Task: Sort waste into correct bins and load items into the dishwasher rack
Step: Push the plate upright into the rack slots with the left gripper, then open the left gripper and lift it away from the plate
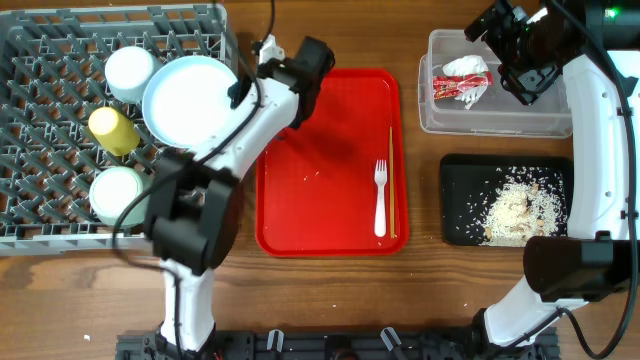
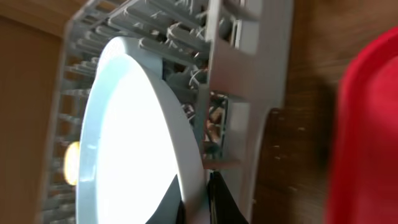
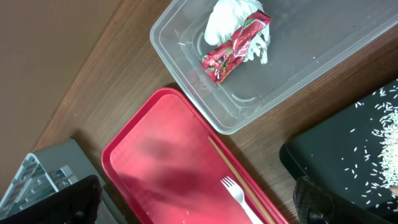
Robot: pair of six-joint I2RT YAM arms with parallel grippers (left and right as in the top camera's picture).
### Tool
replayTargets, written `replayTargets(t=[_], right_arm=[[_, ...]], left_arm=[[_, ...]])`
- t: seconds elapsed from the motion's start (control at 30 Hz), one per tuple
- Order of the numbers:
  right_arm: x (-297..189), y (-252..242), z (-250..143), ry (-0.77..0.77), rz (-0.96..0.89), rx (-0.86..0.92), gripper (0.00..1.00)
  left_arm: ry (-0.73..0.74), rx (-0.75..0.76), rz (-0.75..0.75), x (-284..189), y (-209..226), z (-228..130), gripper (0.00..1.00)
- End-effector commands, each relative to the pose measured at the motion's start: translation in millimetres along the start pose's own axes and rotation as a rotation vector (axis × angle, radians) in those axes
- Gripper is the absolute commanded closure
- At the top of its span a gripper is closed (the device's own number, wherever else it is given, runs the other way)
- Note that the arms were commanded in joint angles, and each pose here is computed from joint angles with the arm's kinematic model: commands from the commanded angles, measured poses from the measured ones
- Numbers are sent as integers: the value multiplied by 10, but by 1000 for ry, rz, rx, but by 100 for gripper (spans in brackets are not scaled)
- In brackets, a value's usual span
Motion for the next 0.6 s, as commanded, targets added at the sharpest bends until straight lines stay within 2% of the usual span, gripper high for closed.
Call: replayTargets(t=[0.0, 0.03, 0.23, 0.27, 0.33, 0.57], right_arm=[[-26, -6, 24, -18, -7, -12, 0], [-26, -5, 25, -18, -7, -12, 0], [-26, -5, 25, -18, -6, -12, 0], [-26, -5, 25, -18, -6, -12, 0], [-26, -6, 24, -18, -7, -12, 0], [-26, -4, 25, -18, -6, -12, 0]], left_arm=[[-70, -263, -217, -503, 426, 363, 96], [-84, -297, -257, -586, 490, 411, 96], [-149, -491, -733, -1164, 781, 729, 96], [-129, -513, -844, -1171, 813, 756, 96], [-87, -542, -969, -1096, 876, 761, 96], [-38, -677, -1221, -801, 1271, 819, 96]])
Point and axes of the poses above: each gripper's point midway between its finger pads, its own x axis out along the fingers, its own y axis along the line the jaws close on, z = x × y, the point moved 1 cm from there along -x, back along the fingers, and after that the axes turned 3 degrees about -x, right-handed, at the moved point
